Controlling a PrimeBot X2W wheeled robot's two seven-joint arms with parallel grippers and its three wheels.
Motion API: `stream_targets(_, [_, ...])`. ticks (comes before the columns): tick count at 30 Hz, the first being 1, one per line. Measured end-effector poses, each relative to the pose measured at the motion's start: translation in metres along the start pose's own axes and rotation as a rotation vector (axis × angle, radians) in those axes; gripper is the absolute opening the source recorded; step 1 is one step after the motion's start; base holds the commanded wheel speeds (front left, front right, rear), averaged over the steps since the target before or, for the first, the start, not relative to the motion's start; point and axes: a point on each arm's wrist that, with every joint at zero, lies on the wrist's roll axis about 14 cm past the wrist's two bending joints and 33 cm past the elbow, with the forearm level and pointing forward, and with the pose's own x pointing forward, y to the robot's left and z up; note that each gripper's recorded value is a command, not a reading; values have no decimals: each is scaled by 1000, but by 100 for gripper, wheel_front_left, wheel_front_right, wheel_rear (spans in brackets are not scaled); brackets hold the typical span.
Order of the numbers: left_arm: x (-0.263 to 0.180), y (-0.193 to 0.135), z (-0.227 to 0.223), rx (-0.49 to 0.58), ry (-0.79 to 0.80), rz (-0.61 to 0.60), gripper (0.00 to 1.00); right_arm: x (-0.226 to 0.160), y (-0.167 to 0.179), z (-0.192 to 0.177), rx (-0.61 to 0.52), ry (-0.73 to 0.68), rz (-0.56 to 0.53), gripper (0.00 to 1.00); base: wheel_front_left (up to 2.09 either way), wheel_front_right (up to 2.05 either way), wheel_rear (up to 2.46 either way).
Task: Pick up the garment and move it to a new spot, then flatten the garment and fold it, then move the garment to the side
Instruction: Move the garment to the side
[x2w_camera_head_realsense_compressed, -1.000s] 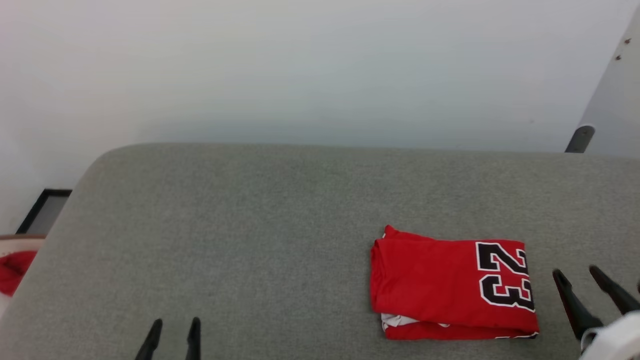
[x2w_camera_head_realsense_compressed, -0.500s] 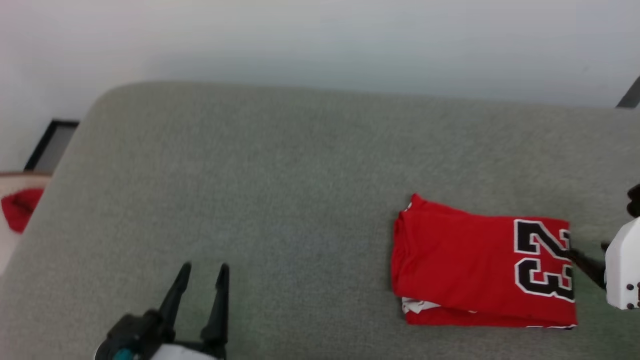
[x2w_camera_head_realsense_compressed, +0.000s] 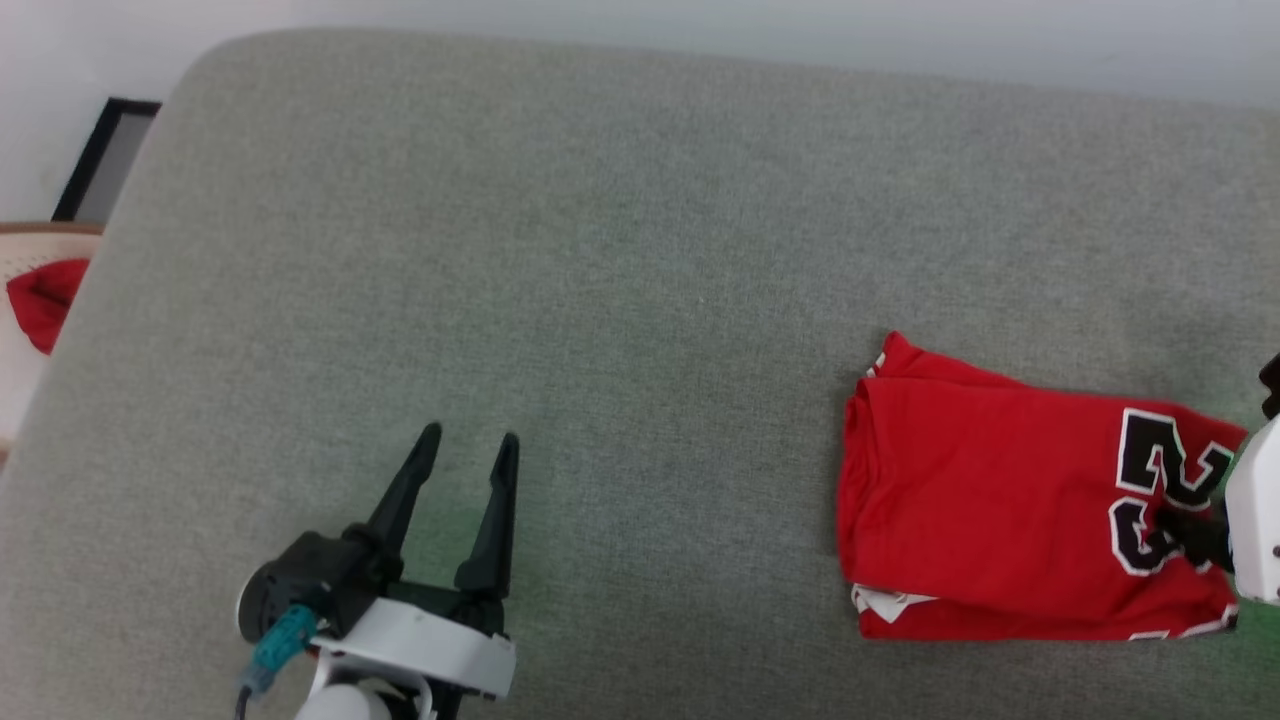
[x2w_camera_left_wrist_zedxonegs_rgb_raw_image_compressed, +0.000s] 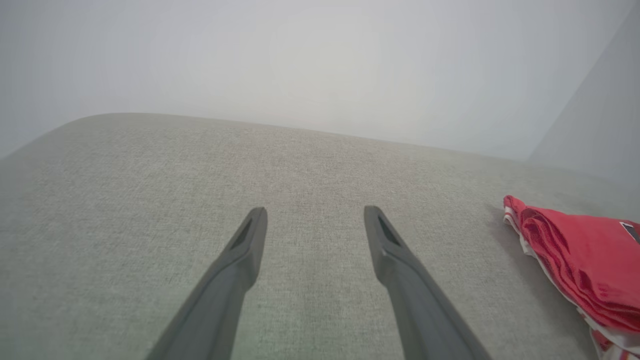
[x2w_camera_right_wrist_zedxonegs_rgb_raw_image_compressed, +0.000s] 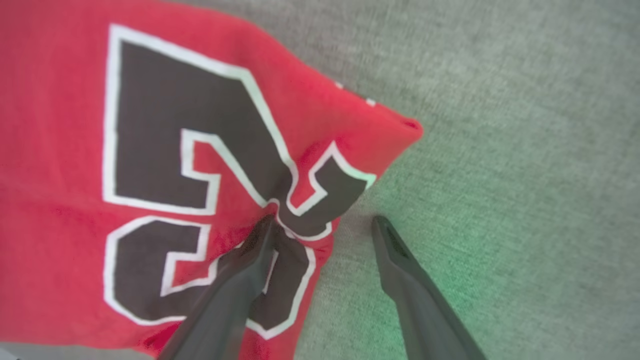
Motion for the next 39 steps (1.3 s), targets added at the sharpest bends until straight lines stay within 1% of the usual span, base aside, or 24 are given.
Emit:
stream_targets(1, [2, -1, -1, 3, 2, -7, 100, 3, 1, 2, 5, -9, 6, 0, 0, 0, 0])
stream_targets(6, [12, -1, 0, 17, 1, -26, 100, 7, 8, 17, 68, -115, 50, 0, 0, 0, 0])
stream_targets(10, [23, -8, 5, 31, -19, -68, 100, -6, -6, 25, 126, -213, 36, 0, 0, 0, 0])
stream_targets(11, [28, -12, 7, 35, -26, -84, 100, -13, -15, 27, 144, -247, 19, 0, 0, 0, 0])
stream_targets(14, [41, -26, 10, 45, -40, -144, 100, -37, -55, 27, 204, -328, -76, 0, 0, 0, 0])
stream_targets(18, [63, -51, 13, 66, -63, -239, 100, -66, -98, 19, 288, -422, -177, 0, 0, 0, 0])
stream_targets(22, [89, -80, 19, 89, -102, -348, 100, -95, -147, -5, 363, -475, -320, 0, 0, 0, 0])
stream_targets(26, [114, -106, 19, 110, -132, -444, 100, -109, -183, -28, 422, -492, -443, 0, 0, 0, 0])
stream_targets(28, [127, -116, 20, 132, -151, -482, 100, -117, -201, -34, 428, -505, -513, 0, 0, 0, 0])
stream_targets(32, [149, -132, 14, 136, -174, -541, 100, -123, -230, -41, 437, -519, -621, 0, 0, 0, 0])
stream_targets(36, [168, -139, 4, 144, -180, -576, 100, -132, -257, -31, 408, -554, -724, 0, 0, 0, 0])
stream_targets(39, [180, -141, -6, 148, -178, -592, 100, -141, -279, -23, 351, -557, -821, 0, 0, 0, 0])
